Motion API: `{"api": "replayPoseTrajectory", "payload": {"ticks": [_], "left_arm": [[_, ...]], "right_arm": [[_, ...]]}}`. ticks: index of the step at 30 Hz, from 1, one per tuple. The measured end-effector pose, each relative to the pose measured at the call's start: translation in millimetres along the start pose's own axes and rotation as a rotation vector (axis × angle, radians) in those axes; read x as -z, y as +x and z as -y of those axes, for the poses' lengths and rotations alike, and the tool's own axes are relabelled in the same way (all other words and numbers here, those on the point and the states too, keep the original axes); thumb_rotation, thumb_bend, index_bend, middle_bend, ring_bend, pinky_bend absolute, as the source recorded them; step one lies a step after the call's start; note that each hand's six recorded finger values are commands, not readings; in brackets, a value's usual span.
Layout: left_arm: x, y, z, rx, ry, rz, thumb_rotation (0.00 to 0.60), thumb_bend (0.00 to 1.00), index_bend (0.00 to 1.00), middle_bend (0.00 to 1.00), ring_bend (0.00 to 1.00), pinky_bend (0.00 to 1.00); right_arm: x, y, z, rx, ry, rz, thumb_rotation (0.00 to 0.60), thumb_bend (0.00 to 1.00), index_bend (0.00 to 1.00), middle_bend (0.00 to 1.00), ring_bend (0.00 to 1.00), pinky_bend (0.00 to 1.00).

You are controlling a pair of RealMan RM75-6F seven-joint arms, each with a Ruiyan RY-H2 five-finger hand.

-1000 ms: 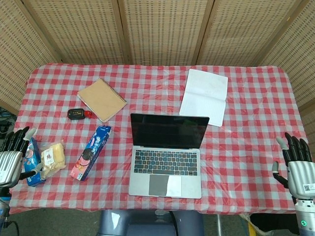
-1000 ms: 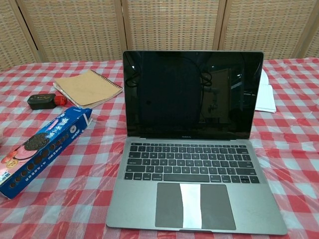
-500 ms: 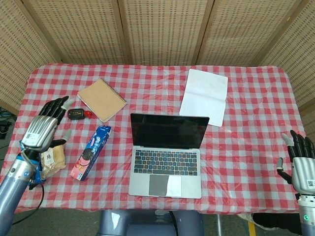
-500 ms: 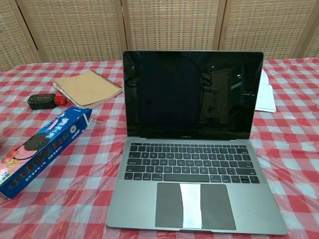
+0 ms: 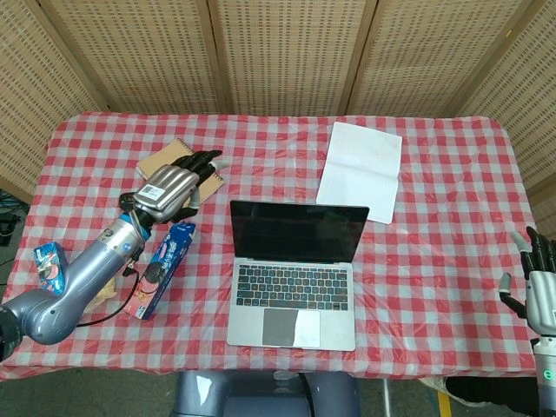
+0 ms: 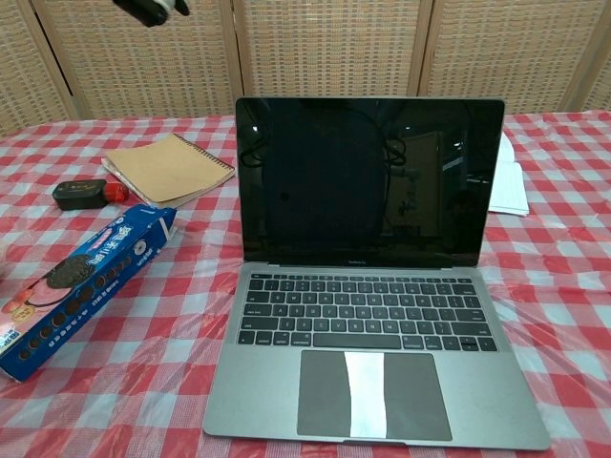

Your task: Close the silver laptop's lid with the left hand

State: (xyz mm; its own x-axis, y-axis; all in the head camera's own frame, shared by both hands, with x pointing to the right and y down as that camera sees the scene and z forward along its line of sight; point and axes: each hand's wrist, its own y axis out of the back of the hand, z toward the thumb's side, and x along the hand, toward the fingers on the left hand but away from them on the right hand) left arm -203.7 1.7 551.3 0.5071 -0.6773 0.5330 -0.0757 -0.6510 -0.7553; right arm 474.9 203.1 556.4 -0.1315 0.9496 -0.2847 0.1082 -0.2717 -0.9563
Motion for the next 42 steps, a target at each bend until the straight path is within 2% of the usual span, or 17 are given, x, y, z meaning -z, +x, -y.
{"api": "replayPoseTrajectory", "payload": {"ticks": [8,16,28,36,42], "left_arm": [[-36.2,43.9,-2.1,0.07,-0.043,0.036,0.6,1.0,0.24,0.0,0.05,0.21],[-58.7,75.5,3.7,0.1,-0.049,0.023,0.6,1.0,0.25,0.0,0.07,0.23],[-88.0,107.6,30.2,0.178,-0.025,-0.014,0.6,1.0,0.24,0.01,0.1,0.24],[-108.0,116.2,41.4,0.201,-0.022,-0.003,0.6,1.0,0.28,0.07,0.15,0.27],[-115.7,117.6,46.2,0.199,-0.065,-0.002,0.6,1.0,0.39,0.18,0.24,0.33]], "right_arm": [[6.5,-2.7,-2.7,0.003,-0.022,0.016,0.6,0.8,0.04,0.0,0.0,0.0],[10.2,-3.5,-6.0,0.008,-0.038,0.025,0.6,0.8,0.06,0.0,0.0,0.0],[16.6,-4.8,-12.1,0.016,-0.071,0.037,0.6,0.8,0.06,0.0,0.0,0.0],[19.5,-5.3,-13.1,0.018,-0.078,0.042,0.6,0.8,0.08,0.0,0.0,0.0],[19.8,-5.3,-15.6,0.029,-0.084,0.04,0.6,0.81,0.08,0.0,0.0,0.0]]}}
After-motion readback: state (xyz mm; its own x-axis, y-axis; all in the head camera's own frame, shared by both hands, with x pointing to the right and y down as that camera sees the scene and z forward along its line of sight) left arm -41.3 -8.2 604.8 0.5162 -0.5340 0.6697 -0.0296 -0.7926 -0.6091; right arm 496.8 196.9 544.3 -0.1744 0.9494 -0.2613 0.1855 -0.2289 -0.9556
